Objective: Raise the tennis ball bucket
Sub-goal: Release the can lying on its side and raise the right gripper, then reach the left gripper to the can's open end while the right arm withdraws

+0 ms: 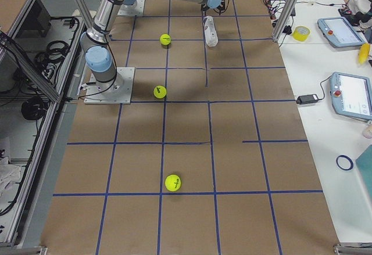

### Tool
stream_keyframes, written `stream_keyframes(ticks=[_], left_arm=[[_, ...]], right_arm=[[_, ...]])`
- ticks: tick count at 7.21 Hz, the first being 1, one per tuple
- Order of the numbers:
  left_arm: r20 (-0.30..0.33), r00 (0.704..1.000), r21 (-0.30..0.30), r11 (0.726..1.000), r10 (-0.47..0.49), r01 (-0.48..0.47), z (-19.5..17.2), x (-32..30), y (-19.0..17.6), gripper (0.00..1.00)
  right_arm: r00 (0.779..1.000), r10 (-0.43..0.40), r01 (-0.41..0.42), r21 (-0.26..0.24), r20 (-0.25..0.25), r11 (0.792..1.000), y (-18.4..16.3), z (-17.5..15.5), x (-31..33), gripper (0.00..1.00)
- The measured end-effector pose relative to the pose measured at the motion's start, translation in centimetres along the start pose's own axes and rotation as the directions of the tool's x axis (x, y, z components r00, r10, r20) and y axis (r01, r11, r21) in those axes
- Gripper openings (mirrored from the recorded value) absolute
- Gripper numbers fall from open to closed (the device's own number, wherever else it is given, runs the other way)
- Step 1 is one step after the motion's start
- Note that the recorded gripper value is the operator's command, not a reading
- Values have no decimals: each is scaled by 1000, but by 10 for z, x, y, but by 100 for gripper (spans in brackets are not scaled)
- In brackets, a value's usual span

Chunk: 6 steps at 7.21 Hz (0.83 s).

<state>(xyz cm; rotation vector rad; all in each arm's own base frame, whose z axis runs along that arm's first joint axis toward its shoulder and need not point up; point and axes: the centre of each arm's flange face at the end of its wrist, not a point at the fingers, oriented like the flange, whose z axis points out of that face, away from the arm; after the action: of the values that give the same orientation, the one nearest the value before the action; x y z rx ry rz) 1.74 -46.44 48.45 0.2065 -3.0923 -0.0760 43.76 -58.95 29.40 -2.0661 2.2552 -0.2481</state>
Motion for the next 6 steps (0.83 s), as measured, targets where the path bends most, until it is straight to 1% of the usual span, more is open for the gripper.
stream_keyframes(ticks=[1, 2, 3, 4, 5, 6], left_arm=[[-18, 1000, 9, 1000, -4, 4, 4, 7, -7, 100], [-27, 1000, 30, 1000, -3, 4, 10, 18, -16, 100], [-46, 999, 57, 998, -2, 5, 18, 36, -28, 100], [-105, 994, 72, 997, -6, 14, 31, 57, -42, 100], [-196, 981, 65, 998, -6, 20, 50, 73, -56, 100], [-296, 955, 45, 999, -8, 22, 75, 86, -68, 100]], right_arm=[[997, 72, -72, -14, 23, 997, 27, -44, 3, 100], [989, 141, -140, -26, 34, 990, 59, -89, 8, 100], [977, 209, -208, -38, 38, 977, 96, -138, 9, 100], [959, 281, -279, -46, 35, 959, 137, -188, 6, 100], [935, 355, -354, -43, 18, 934, 171, -230, 1, 100], [891, 454, -454, -34, -9, 890, 195, -264, -9, 100]])
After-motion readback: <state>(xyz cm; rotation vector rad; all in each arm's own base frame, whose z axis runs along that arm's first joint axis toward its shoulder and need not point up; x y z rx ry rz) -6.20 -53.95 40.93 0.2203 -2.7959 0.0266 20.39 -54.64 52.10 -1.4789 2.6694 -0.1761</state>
